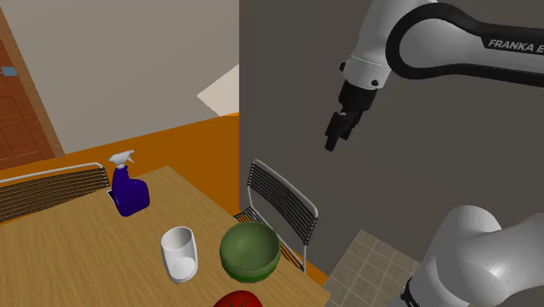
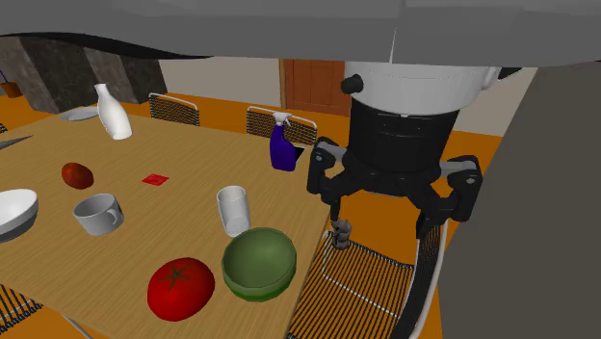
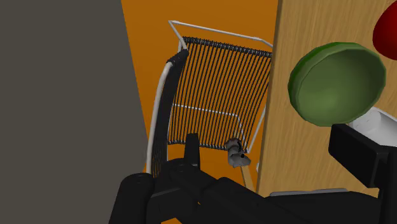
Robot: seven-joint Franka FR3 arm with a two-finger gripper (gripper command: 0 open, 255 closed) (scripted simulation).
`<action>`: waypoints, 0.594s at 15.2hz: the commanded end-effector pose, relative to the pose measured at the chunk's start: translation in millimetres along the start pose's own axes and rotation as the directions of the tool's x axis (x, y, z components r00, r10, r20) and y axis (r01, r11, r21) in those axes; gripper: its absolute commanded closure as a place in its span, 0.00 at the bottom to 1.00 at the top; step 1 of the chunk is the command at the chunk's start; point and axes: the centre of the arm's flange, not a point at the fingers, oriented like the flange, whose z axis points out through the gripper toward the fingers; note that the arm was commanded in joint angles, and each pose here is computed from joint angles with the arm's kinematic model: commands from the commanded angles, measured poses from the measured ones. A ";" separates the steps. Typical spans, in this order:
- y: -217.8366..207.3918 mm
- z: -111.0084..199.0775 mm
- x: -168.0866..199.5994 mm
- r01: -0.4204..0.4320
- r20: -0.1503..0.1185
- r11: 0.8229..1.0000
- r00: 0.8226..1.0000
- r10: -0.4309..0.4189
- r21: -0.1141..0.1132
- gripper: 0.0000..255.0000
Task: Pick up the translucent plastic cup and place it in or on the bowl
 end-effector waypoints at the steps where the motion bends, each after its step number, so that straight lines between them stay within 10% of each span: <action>1: 0.0 0.0 0.0 0.000 0.000 1.000 1.000 0.000 0.000 0.00; 9: -82.2 48.9 50.1 -0.009 0.049 1.000 0.999 0.009 0.008 0.00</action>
